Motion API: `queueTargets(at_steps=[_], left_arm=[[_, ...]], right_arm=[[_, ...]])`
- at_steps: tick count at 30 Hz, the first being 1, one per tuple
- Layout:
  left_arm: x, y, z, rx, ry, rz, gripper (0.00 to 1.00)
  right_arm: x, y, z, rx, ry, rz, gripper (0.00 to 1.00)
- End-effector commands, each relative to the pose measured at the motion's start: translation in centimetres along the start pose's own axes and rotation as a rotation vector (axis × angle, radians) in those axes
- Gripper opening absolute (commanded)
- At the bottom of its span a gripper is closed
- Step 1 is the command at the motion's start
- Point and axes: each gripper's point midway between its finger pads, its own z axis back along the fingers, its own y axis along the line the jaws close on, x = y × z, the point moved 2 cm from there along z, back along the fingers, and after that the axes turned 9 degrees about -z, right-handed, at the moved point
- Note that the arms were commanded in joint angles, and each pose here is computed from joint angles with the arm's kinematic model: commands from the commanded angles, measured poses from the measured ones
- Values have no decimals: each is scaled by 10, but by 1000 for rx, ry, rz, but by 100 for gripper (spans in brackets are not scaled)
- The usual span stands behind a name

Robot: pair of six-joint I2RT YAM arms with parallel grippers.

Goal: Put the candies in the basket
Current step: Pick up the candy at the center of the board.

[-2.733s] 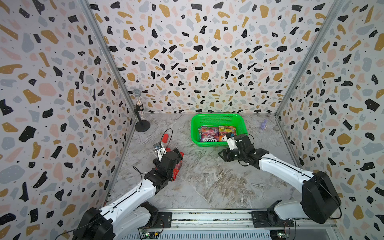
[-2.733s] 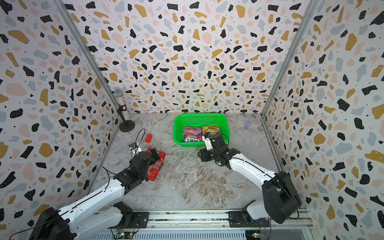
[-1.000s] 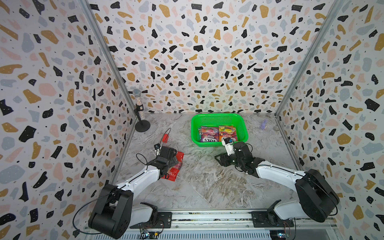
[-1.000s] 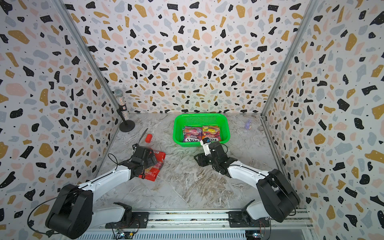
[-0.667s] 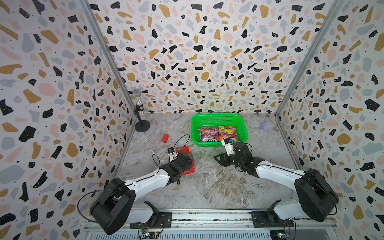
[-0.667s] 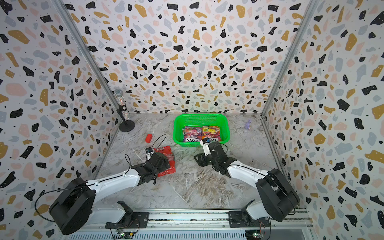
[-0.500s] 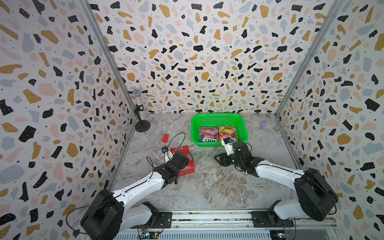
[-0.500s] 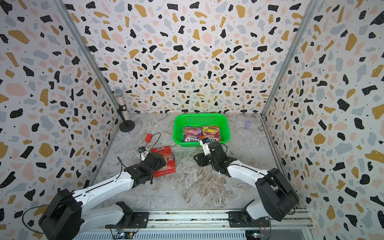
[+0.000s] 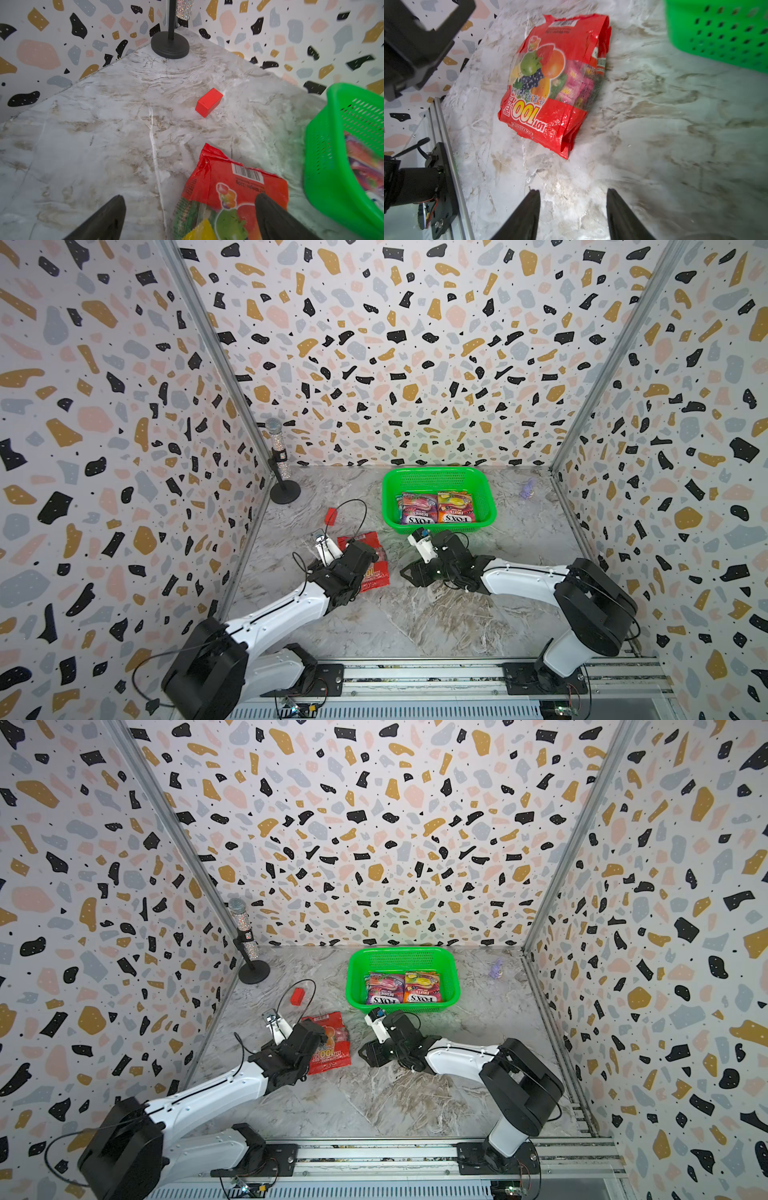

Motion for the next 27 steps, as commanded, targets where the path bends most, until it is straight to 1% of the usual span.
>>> queueTargets(at_steps=[1, 3, 5, 6, 8, 9, 12, 14, 17, 19, 23, 25, 27], left_arm=[[20, -23, -4, -29, -50, -44, 100], [18, -26, -8, -27, -39, -32, 100], [23, -39, -2, -112, -10, -23, 100], [25, -45, 2, -159, -3, -52, 100], [27, -48, 5, -203, -14, -33, 100], [25, -47, 5, -214, -23, -8, 100], [16, -51, 6, -302, -43, 70, 100], [15, -54, 8, -352, -53, 105, 100], [15, -47, 9, -337, -69, 129, 100], [13, -39, 9, -316, -74, 183, 100], [13, -30, 9, -290, -92, 206, 100], [13, -23, 9, -272, -102, 237, 100], [11, -14, 10, -250, -111, 289, 100]], right_arm=[[2, -4, -9, -52, 13, 25, 56], [0, -6, -15, -64, 25, 31, 57], [-1, -4, -18, -66, 38, 34, 58], [-2, -3, -18, -65, 42, 37, 58], [-4, -2, -18, -68, 44, 48, 59], [-4, -2, -18, -74, 42, 56, 59], [-1, -7, -16, -110, 16, 73, 59], [5, -7, -15, -134, -5, 58, 59], [18, -4, -16, -170, -29, 8, 59], [26, -3, -23, -192, -26, -16, 58], [39, 4, -38, -188, -11, -24, 58], [44, 3, -47, -205, -1, -22, 58], [40, -2, -54, -232, 46, -30, 58]])
